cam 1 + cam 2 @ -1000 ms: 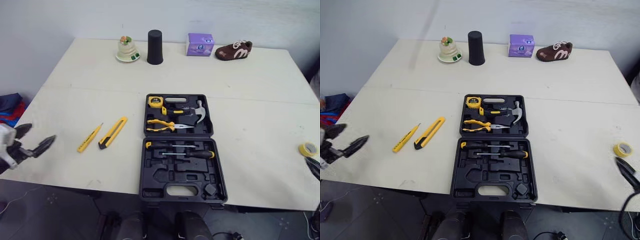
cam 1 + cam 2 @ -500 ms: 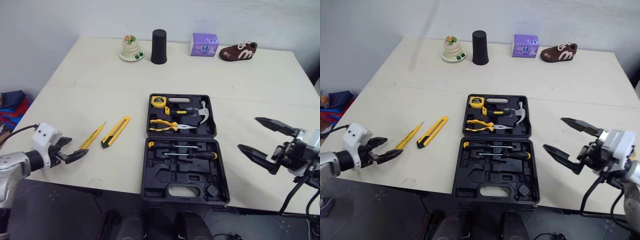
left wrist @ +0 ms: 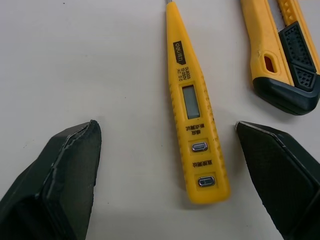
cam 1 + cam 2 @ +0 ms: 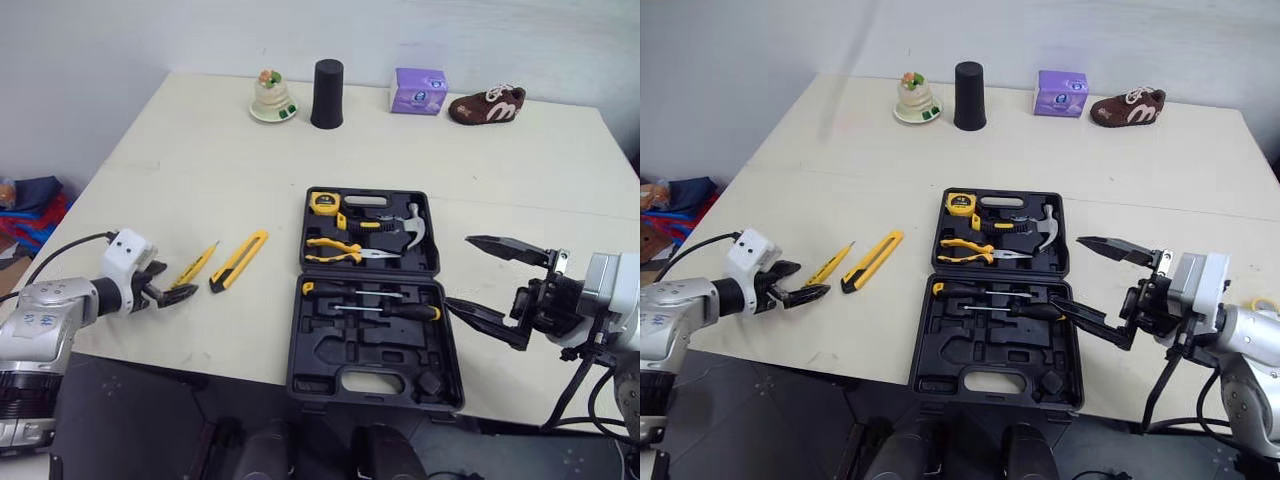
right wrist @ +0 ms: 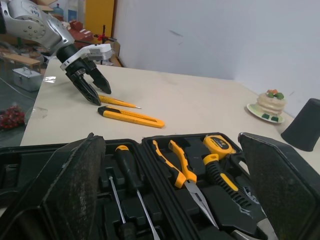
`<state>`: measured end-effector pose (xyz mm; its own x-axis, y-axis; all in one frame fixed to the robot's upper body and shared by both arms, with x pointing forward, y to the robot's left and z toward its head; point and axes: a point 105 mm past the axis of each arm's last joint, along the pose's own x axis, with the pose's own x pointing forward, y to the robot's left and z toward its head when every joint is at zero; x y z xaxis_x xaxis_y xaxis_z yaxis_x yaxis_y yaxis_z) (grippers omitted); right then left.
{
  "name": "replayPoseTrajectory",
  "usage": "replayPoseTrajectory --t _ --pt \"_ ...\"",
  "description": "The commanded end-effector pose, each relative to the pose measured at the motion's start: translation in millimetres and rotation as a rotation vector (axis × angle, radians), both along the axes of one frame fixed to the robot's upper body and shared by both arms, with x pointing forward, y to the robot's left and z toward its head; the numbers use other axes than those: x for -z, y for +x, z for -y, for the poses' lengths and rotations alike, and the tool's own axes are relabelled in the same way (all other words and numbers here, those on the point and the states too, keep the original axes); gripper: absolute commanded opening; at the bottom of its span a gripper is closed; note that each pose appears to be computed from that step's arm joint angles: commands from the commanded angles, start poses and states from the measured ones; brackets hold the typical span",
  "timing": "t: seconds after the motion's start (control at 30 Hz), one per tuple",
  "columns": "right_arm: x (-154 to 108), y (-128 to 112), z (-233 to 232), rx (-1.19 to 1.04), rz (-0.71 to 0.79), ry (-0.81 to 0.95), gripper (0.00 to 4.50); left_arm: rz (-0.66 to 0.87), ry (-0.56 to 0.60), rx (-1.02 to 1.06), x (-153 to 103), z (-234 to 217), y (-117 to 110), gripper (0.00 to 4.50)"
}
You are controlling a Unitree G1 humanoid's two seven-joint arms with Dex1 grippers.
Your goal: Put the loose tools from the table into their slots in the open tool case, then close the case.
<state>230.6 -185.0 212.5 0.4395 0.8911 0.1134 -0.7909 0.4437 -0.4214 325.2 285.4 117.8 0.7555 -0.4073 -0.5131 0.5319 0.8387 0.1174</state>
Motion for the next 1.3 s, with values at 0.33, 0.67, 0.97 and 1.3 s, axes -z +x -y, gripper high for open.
replayPoseTrajectory --t 0.33,0.67,0.97,1.3 --pt "0.9 -8.9 -1.9 -0.007 0.001 -0.023 4.5 -0.044 -0.088 0.039 12.7 15.1 0.6 0.51" --pt "9.9 -14.8 11.5 0.044 -0.024 -0.083 4.5 0.396 -0.037 0.205 -71.0 21.1 5.7 0.51" --pt "21.7 -24.1 28.2 0.08 -0.073 -0.14 4.5 0.376 -0.073 0.876 -89.4 151.0 -37.4 0.51" --pt "31.9 -36.1 40.0 0.114 -0.135 -0.149 4.5 0.121 0.164 1.088 -51.2 217.0 -60.5 0.51"
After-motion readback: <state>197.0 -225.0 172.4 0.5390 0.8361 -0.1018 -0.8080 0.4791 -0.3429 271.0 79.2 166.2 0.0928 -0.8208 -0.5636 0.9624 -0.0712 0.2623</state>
